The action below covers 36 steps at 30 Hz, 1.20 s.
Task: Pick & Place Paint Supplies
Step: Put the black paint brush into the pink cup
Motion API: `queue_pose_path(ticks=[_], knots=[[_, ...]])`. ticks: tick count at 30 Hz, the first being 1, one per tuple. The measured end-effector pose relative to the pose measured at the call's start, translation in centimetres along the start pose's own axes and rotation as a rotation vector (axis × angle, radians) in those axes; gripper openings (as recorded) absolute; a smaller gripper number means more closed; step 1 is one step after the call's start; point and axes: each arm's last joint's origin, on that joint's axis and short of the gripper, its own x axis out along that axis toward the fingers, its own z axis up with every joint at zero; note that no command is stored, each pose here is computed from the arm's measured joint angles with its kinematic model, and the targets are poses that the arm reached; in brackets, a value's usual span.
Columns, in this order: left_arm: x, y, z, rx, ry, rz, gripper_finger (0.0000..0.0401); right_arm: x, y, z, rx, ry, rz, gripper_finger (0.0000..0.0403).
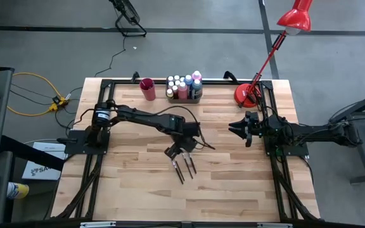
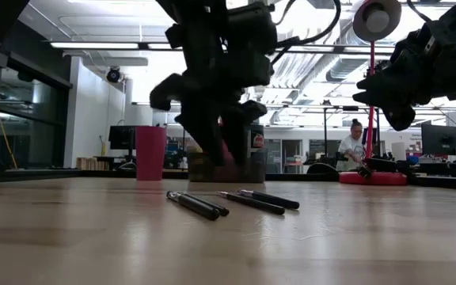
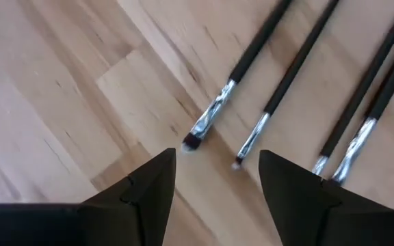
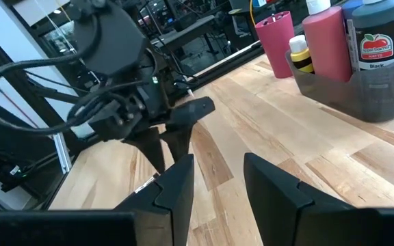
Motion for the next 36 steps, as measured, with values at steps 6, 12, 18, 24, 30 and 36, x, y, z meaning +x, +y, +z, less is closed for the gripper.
queue_pose_path(ticks=[6,12,18,24,30,36], knots=[[0.5,0.4,-0.3,0.188,0.033,0.035,0.0203,0.0,0.0,0.0,0.0,0.0,0.0,0.0122],[0.8,0.7,-0.1,0.345,0.027,0.063,0.0203,0.0,0.0,0.0,0.0,0.0,0.0,0.0122],[1.5,0.9,0.0,0.434,0.02,0.078,0.0203,0.0,0.0,0.0,0.0,0.0,0.0,0.0122],[1.4,1.1,0.3,0.486,0.015,0.119,0.0203,0.0,0.0,0.0,0.0,0.0,0.0,0.0122],[1.7,1.3,0.3,0.515,0.014,0.126,0.0203,0.0,0.0,0.0,0.0,0.0,0.0,0.0122],[2.9,1.4,0.1,0.522,0.03,0.122,0.0203,0.0,0.0,0.0,0.0,0.0,0.0,0.0122]])
